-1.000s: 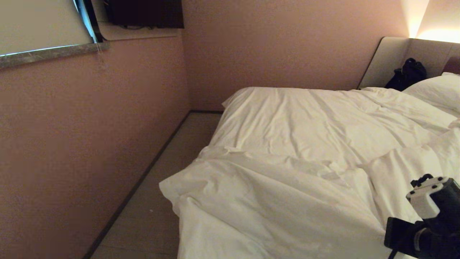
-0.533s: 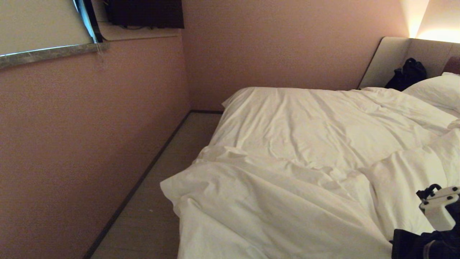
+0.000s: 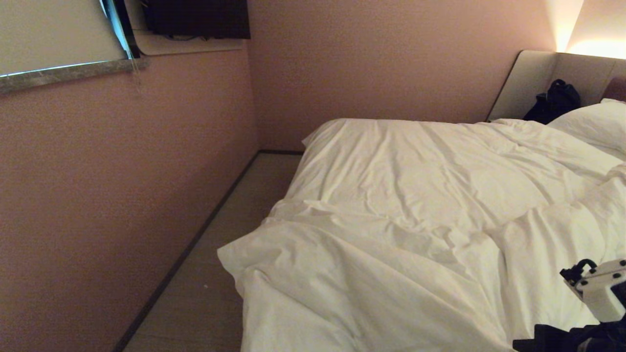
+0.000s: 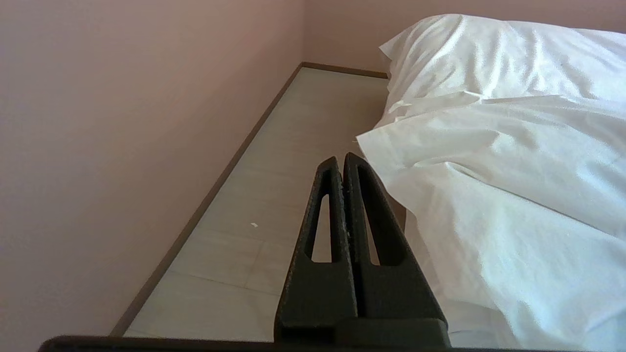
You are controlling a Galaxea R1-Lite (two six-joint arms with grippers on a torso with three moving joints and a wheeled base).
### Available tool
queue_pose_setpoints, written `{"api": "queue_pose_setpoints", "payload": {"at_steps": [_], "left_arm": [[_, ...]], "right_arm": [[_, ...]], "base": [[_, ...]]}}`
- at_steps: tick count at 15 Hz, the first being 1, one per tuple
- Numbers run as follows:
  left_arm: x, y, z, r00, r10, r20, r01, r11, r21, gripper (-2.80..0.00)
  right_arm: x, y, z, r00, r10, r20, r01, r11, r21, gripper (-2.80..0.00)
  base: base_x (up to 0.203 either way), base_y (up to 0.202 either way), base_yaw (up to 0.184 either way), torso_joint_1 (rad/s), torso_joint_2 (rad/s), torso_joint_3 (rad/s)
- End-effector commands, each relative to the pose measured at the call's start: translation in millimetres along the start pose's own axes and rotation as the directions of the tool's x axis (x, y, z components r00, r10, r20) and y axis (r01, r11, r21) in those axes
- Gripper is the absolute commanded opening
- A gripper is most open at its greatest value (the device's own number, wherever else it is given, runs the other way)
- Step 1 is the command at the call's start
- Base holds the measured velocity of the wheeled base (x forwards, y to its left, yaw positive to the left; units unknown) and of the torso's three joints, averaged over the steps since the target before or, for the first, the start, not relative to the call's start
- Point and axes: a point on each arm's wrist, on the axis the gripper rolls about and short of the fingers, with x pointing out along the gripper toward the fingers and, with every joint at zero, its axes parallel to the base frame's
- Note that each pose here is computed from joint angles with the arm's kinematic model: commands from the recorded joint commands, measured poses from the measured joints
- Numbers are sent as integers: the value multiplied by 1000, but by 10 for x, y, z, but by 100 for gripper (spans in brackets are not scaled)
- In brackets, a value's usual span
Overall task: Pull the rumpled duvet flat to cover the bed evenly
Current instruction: Flatten the corners of the folded blanket, then hold the folded corner of the quilt
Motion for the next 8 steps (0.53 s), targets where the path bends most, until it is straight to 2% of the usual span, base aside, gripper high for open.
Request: {"api": "queue_pose_setpoints", "payload": {"at_steps": [1, 5, 8], "left_arm": [[1, 0, 1, 1000, 1, 1, -1, 1000, -1, -280], [1, 0, 1, 1000, 1, 1, -1, 1000, -1, -280], [1, 0, 1, 1000, 1, 1, -1, 1000, -1, -280]], "right_arm": [[-56, -64, -58, 996, -24, -88, 23, 1000, -13, 0], [-429, -173, -45, 997, 59, -53, -59, 998, 8, 0], [-1005, -221, 108, 978, 193, 82, -197, 980, 41, 0]], "base": [[0, 0, 0, 0, 0, 0], [0, 0, 0, 0, 0, 0], [0, 0, 0, 0, 0, 0]]}}
